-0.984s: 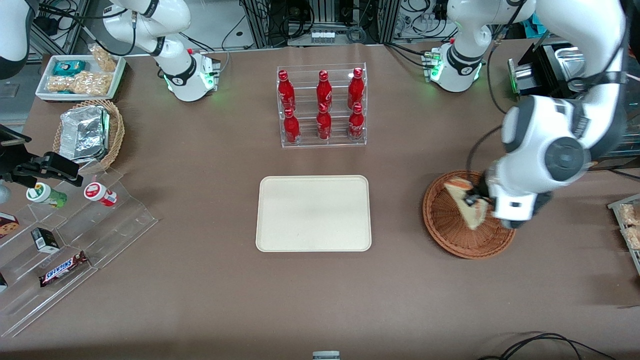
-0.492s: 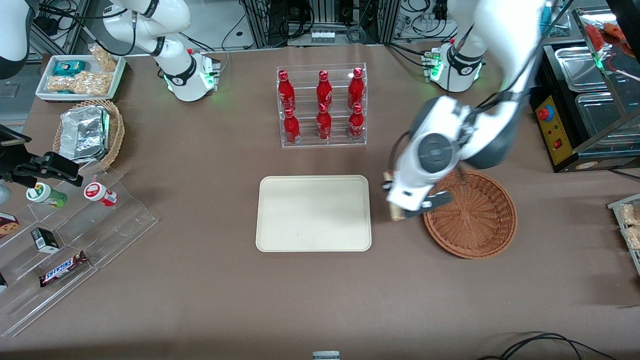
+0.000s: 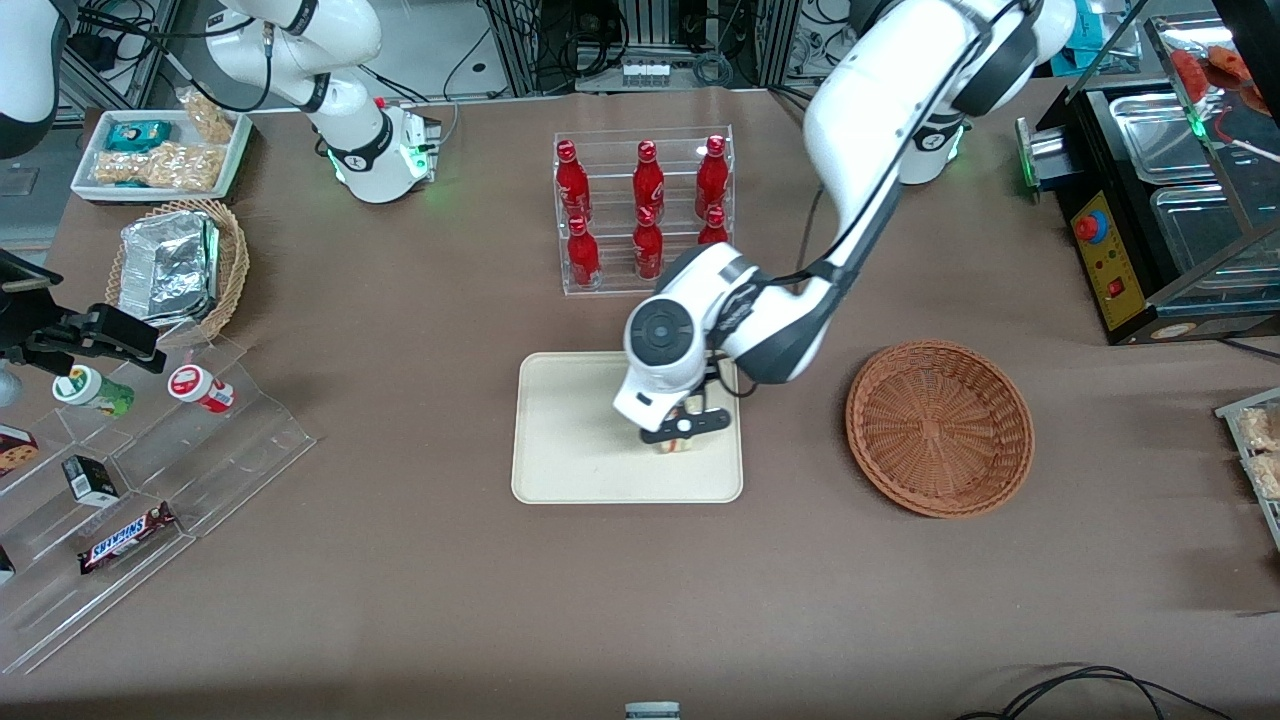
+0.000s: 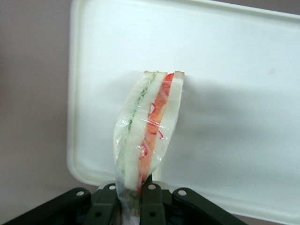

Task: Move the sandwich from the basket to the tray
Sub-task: 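Lower the sandwich onto the cream tray and open the left gripper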

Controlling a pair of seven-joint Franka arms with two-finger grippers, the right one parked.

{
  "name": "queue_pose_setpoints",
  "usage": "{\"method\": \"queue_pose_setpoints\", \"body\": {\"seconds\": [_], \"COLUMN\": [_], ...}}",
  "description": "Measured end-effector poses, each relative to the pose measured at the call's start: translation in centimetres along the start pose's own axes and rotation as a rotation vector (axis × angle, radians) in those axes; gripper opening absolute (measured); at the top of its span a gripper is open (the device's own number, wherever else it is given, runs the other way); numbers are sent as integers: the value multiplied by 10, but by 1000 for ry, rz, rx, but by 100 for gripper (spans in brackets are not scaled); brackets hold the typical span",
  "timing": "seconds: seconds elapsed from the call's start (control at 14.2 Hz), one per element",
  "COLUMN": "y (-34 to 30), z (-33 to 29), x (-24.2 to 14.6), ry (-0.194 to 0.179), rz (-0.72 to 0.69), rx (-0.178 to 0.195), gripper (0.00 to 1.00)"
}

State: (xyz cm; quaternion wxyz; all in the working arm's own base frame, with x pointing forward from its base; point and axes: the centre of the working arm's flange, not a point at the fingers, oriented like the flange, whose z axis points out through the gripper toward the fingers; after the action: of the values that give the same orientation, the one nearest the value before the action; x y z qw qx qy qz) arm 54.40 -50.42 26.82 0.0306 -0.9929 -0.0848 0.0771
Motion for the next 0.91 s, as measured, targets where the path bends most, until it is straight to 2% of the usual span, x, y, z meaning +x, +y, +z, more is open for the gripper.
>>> {"method": "queue_pose_setpoints", "body": {"seconds": [0.35, 0.42, 0.7, 0.91], "y": [24, 23, 22, 19], "z": [17, 17, 10, -4], "x": [4, 7, 13, 15], "ry": [65, 82, 140, 154], "rz": [-20, -18, -38, -76], "rx": [-25, -19, -6, 2], "gripper": [17, 23, 65, 94]}}
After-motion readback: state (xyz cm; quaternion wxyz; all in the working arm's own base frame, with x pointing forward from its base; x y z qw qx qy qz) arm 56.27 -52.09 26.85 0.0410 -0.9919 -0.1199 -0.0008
